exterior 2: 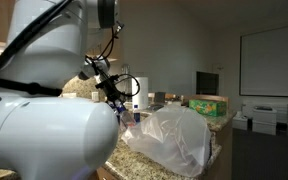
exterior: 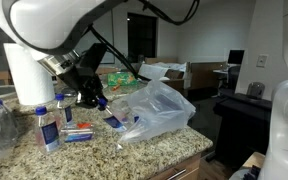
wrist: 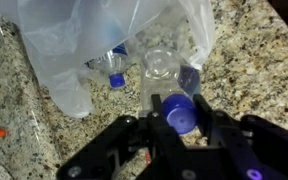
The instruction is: Put the water bottles inside the plastic bag
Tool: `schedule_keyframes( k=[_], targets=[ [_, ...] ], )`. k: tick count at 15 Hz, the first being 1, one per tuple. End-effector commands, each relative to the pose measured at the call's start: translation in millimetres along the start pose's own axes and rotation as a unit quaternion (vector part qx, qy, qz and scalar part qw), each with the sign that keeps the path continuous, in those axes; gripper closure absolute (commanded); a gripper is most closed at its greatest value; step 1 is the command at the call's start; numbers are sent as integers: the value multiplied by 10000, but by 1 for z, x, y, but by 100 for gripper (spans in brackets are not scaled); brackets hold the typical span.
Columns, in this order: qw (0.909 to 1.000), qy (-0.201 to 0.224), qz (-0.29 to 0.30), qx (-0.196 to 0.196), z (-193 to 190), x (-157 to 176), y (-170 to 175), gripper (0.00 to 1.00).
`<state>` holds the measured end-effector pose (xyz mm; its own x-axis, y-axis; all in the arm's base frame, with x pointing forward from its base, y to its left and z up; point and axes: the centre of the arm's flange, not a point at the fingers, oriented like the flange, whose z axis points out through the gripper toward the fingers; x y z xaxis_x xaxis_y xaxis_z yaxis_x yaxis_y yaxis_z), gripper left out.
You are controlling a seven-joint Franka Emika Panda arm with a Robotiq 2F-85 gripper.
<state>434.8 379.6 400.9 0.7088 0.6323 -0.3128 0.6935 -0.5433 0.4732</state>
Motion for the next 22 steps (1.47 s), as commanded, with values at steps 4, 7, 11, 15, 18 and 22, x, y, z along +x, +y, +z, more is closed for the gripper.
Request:
schedule_keyframes(
  k=[4,7,11,15,18,22],
  targets=[
    [9937,-653,-456,-785,22,-2,8,90],
    [9852,-1088,-701,-1128,39,-2,3,90],
    [9701,-1737,-1012,-1358,75,-1,-9,90],
    [9528,-2288,-1208,-1588,116,2,-23,90],
    [9429,-2644,-1238,-1603,147,0,-24,90],
    [9269,-3100,-1289,-1675,175,-6,-20,90]
  ],
)
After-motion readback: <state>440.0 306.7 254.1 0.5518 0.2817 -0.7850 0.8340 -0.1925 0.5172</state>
